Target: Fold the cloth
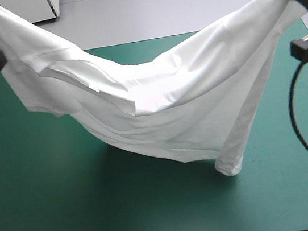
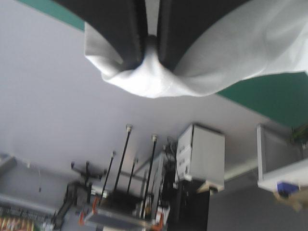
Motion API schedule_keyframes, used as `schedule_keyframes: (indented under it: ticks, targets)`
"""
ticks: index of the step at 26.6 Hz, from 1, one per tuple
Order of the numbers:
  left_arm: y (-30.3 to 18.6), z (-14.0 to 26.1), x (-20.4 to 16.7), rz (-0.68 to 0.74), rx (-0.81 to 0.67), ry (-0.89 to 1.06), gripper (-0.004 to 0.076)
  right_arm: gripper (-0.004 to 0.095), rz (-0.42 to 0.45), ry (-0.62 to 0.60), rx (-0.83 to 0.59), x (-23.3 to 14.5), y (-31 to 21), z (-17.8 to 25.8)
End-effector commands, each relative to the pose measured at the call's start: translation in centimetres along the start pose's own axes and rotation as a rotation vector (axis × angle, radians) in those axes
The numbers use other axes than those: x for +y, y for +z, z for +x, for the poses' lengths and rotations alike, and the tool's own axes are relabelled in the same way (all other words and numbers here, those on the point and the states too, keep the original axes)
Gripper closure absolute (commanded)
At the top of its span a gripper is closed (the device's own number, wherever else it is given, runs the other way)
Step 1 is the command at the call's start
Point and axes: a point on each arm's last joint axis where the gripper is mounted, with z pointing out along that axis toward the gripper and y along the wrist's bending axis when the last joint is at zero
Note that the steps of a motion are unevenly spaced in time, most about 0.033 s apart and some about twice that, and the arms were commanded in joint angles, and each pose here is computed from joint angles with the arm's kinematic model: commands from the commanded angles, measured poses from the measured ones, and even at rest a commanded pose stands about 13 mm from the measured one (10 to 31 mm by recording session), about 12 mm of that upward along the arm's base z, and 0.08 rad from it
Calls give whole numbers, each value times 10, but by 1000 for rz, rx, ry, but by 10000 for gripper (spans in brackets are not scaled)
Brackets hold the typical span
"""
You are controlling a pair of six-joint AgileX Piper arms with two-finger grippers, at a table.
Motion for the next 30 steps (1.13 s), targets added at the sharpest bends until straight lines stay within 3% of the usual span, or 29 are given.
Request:
schedule_keyframes:
  ticks: [1,6,10,18,24,30]
  targets:
    - [-46,-40,-2,-5,-286,13,733,925,4,7,-269,-5,-38,-29]
    - [-84,-56,-6,4,-401,23,733,925,-58,36,-377,-3,-58,-40]
    - [-97,-53,-10,22,-361,32,733,925,-107,48,-390,1,-65,-40]
    - [-91,-28,-14,56,-197,-7,733,925,-154,60,-181,7,-47,-21]
    - [-8,9,-9,66,24,-40,733,925,-17,29,215,10,49,37]
    - [79,43,-3,63,116,-56,733,925,191,-106,423,6,138,90]
